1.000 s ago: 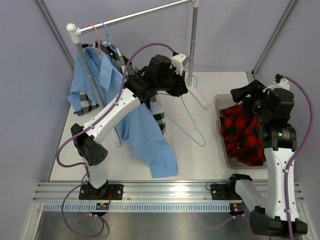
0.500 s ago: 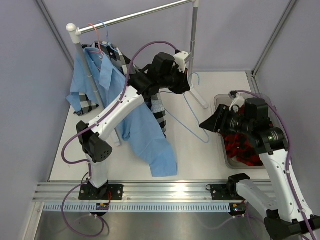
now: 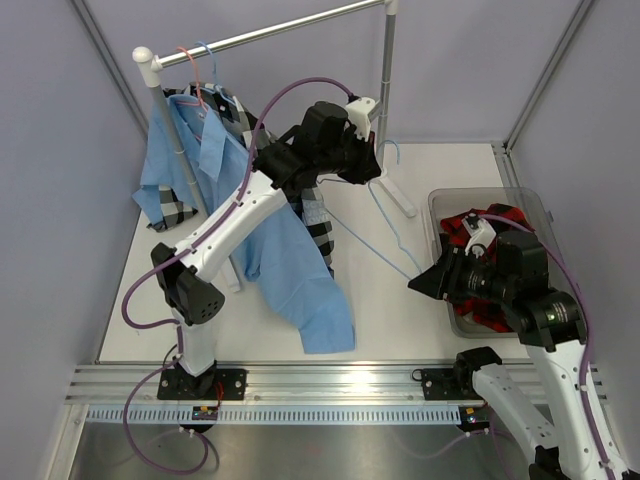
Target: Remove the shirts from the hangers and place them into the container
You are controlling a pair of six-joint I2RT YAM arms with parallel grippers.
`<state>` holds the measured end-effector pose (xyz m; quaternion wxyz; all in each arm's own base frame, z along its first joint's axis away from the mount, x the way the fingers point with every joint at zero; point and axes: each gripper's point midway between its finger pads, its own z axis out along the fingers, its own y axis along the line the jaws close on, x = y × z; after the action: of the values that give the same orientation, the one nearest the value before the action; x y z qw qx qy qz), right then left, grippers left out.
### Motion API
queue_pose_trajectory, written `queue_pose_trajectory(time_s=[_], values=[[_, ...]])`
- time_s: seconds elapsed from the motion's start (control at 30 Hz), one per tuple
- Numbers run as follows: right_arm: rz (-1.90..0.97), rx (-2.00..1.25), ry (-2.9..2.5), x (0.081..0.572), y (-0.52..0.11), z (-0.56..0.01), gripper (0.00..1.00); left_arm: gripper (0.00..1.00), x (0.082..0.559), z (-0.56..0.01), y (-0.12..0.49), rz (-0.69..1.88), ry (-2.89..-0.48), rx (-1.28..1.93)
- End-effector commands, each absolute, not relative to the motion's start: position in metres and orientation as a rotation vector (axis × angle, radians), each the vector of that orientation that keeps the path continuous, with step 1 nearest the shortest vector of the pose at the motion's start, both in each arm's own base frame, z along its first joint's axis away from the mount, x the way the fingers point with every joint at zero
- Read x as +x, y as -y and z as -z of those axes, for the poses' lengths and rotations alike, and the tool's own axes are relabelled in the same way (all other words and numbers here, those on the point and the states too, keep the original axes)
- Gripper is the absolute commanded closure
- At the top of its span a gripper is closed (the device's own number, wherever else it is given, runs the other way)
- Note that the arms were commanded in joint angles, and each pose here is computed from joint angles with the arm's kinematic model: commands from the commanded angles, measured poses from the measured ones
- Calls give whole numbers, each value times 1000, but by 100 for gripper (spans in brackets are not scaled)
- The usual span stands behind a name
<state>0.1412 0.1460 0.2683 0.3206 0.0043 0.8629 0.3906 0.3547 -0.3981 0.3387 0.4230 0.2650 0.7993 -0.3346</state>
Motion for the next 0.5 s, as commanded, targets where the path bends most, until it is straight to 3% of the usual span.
queue_pose_trajectory(time_s=[0.0, 0.1, 0.47], values=[[-1039, -13, -2289, 143, -150, -262, 60, 100, 358, -379, 401, 881, -1889, 632], [-1040, -27, -2274, 152, -152, -264, 67, 100, 355, -380, 400, 890, -1890, 634], [-1024, -69, -2243, 169, -155, -275, 68, 100, 351, -374, 398, 897, -1912, 640]])
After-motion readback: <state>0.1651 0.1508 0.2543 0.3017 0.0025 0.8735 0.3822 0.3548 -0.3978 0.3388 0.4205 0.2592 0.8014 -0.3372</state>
